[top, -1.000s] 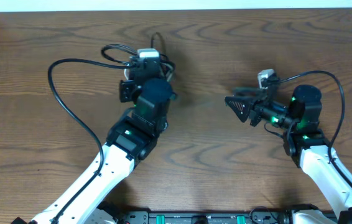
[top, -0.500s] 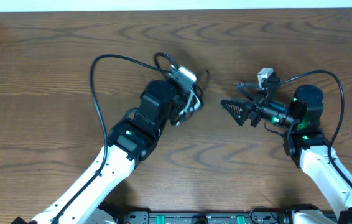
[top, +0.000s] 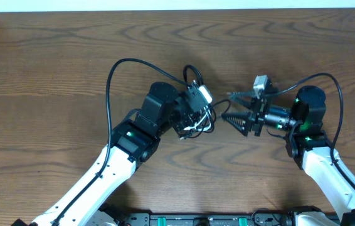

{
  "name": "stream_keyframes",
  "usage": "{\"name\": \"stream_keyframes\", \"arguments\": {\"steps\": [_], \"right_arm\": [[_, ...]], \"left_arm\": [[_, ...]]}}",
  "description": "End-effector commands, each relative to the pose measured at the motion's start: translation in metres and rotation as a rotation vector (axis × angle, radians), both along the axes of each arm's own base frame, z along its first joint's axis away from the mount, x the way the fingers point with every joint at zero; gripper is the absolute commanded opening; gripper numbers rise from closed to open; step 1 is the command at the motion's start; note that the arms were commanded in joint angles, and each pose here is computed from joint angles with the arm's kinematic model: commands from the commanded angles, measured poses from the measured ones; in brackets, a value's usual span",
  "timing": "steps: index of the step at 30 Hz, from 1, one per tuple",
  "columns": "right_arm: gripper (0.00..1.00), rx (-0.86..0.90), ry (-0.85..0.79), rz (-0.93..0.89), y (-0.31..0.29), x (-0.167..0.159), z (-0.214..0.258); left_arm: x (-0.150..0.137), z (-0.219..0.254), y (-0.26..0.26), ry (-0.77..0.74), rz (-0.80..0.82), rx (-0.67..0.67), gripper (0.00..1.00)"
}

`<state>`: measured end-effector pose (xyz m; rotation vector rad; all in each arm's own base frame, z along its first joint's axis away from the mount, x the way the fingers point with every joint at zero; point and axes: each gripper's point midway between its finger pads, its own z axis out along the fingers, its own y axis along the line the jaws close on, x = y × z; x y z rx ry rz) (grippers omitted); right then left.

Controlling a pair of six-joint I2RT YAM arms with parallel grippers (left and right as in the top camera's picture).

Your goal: Untangle cables

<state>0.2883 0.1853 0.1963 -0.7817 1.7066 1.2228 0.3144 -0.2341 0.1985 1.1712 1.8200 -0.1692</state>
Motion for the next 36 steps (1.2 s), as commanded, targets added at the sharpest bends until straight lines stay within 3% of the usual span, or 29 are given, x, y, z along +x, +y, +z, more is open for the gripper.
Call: {"name": "stream_keyframes", "arguments": {"steps": [1, 2, 3, 5, 6, 7, 9, 15, 19, 21, 22, 25, 27, 29, 36], "right_arm": [[0.75, -0.008, -0.104, 0.102, 0.004, -0.016, 0.0], [0.71, -0.016, -0.118, 0.106, 0.004, -0.017, -0.002], [0.59, -0.022, -0.129, 0.109, 0.004, -0.017, -0.003], [0.47, -0.029, -0.144, 0.113, 0.004, -0.018, -0.005], [0.34, -0.032, -0.147, 0.115, 0.004, -0.019, -0.006], [0.15, -0.035, -0.148, 0.116, 0.004, -0.019, -0.007], [0.01, -0.039, -0.148, 0.118, 0.004, -0.02, -0.009], [0.01, -0.04, -0.134, 0.119, 0.003, -0.021, -0.01], [0.35, -0.041, -0.12, 0.119, 0.003, -0.021, -0.012], [0.46, -0.04, -0.118, 0.119, 0.003, -0.022, -0.012], [0.46, -0.041, -0.119, 0.119, 0.003, -0.022, -0.012], [0.17, -0.053, -0.11, 0.1, 0.002, -0.019, -0.015], [0.13, -0.055, -0.097, 0.098, 0.002, -0.019, -0.017], [0.01, -0.057, -0.096, 0.099, 0.002, -0.02, -0.018], [0.01, -0.058, -0.107, 0.094, 0.002, -0.018, -0.016]], "left_arm": [[-0.01, 0.019, -0.015, -0.033, -0.118, -0.034, 0.08], [-0.01, 0.019, -0.015, -0.032, -0.118, -0.034, 0.08], [-0.01, 0.018, -0.015, -0.03, -0.118, -0.033, 0.08], [-0.01, 0.017, -0.014, -0.026, -0.118, -0.03, 0.07], [-0.011, 0.017, -0.014, -0.023, -0.118, -0.028, 0.07], [-0.011, 0.016, -0.014, -0.02, -0.118, -0.026, 0.08], [-0.011, 0.016, -0.014, -0.02, -0.118, -0.026, 0.07], [-0.01, 0.019, -0.015, -0.031, -0.117, -0.033, 0.08], [-0.01, 0.019, -0.015, -0.033, -0.118, -0.035, 0.07], [-0.009, 0.021, -0.016, -0.041, -0.118, -0.039, 0.08], [-0.008, 0.022, -0.016, -0.047, -0.118, -0.043, 0.07], [-0.005, 0.027, -0.018, -0.067, -0.118, -0.055, 0.07], [-0.005, 0.029, -0.018, -0.075, -0.118, -0.059, 0.08], [-0.004, 0.031, -0.019, -0.081, -0.118, -0.063, 0.07], [-0.003, 0.033, -0.019, -0.09, -0.117, -0.068, 0.08]]}}
